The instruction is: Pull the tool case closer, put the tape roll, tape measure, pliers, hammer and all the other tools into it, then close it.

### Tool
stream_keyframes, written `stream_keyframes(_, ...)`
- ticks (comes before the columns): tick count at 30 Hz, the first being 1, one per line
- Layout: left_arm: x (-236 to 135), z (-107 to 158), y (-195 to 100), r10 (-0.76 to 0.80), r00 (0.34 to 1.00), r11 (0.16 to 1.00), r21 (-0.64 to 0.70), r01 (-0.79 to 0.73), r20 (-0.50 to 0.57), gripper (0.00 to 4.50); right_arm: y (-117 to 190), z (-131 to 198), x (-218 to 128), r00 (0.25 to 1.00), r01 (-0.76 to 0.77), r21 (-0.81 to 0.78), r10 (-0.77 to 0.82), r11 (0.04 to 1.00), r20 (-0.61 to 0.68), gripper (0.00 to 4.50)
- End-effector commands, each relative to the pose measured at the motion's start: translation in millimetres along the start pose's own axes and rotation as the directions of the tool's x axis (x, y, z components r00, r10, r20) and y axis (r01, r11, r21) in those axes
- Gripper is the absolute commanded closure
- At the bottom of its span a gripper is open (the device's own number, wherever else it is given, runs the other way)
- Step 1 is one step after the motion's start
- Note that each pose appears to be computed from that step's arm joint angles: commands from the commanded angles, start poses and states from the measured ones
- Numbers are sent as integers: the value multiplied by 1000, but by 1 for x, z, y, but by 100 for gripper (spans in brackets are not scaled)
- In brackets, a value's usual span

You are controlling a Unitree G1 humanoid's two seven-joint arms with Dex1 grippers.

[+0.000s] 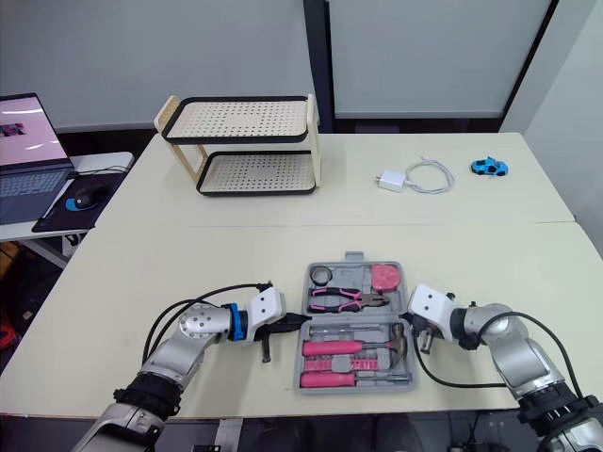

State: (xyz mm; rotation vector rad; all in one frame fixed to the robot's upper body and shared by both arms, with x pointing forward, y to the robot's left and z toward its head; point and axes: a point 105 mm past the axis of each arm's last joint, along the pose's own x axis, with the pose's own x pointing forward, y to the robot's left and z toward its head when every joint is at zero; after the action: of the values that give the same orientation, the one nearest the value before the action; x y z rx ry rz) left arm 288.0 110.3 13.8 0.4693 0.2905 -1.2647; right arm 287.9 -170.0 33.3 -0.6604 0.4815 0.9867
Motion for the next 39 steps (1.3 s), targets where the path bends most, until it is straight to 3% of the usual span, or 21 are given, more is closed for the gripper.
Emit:
stream_keyframes(1, 7, 16, -10, -42, 998, 999, 32, 41, 47, 444, 16, 19, 3, 996, -72, -46, 74, 996, 54, 450)
stream_keyframes(39, 6, 12, -23, -63, 998, 998, 27, 62, 23, 444, 41, 10, 0, 991, -132, 6, 132, 991, 14, 450)
